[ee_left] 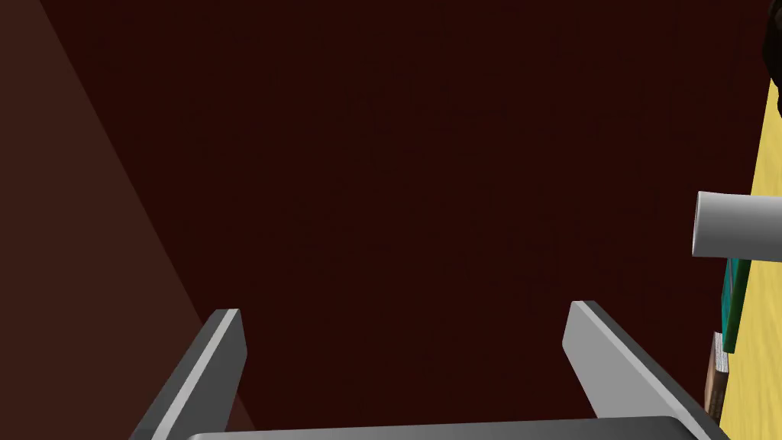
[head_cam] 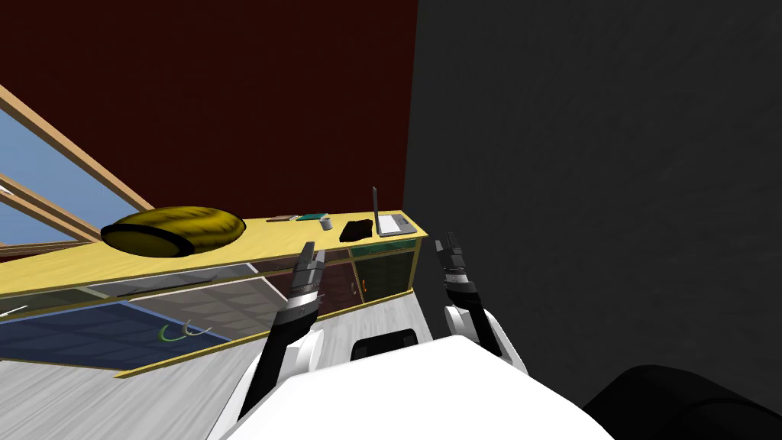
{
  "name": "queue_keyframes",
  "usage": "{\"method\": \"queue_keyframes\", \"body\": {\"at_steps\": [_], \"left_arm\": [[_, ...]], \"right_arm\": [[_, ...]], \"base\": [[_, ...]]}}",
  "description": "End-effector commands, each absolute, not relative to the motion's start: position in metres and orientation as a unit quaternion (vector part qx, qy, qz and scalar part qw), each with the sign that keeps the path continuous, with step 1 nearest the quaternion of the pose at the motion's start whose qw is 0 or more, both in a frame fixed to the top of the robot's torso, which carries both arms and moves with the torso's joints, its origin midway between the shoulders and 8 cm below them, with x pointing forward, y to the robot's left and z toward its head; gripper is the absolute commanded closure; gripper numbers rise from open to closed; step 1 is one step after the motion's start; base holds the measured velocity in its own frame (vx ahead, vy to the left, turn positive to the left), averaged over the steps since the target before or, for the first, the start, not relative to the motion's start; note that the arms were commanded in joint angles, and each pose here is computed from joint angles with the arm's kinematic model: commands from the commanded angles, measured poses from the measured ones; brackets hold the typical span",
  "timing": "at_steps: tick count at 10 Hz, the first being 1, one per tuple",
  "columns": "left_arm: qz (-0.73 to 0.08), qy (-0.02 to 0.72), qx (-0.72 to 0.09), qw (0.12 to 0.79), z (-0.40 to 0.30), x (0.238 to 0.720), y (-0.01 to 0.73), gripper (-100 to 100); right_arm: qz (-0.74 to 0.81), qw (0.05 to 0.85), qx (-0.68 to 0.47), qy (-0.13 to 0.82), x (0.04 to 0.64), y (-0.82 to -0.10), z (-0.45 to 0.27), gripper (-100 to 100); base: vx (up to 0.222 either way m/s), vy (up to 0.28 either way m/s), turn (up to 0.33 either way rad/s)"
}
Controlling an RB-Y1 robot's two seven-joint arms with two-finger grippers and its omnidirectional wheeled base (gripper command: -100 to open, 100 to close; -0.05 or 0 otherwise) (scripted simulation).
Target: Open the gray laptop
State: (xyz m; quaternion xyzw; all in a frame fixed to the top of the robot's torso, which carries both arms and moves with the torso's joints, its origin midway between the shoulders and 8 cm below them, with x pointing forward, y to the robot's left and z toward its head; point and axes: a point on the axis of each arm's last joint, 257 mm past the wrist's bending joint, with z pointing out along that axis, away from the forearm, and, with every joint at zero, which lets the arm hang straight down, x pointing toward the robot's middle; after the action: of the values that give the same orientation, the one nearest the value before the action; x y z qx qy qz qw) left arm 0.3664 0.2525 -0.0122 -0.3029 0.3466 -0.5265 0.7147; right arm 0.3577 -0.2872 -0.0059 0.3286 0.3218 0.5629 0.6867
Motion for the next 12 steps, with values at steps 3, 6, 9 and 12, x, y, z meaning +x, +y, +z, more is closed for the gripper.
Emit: {"method": "queue_keyframes", "body": {"at_steps": [3, 6, 9, 12], "left_arm": [[-0.527, 0.347, -0.303, 0.715, -0.012, 0.366, 0.252, 0], [-0.527, 0.347, -0.303, 0.715, -0.012, 0.366, 0.252, 0], [-0.527, 0.346, -0.303, 0.715, -0.012, 0.366, 0.252, 0], [-0.527, 0.347, -0.303, 0.715, -0.012, 0.366, 0.252, 0]], "right_arm": [[0.563, 0.687, 0.329, 0.322, 0.358, -0.287, -0.006, 0], [0.563, 0.687, 0.328, 0.322, 0.358, -0.287, -0.006, 0], [0.563, 0.687, 0.328, 0.322, 0.358, -0.287, -0.006, 0], [0.549, 0.677, 0.312, 0.378, 0.369, -0.281, -0.032, -100]], "base": [[0.000, 0.000, 0.000], [0.000, 0.000, 0.000], [0.000, 0.000, 0.000], [-0.022, 0.049, 0.008]]}}
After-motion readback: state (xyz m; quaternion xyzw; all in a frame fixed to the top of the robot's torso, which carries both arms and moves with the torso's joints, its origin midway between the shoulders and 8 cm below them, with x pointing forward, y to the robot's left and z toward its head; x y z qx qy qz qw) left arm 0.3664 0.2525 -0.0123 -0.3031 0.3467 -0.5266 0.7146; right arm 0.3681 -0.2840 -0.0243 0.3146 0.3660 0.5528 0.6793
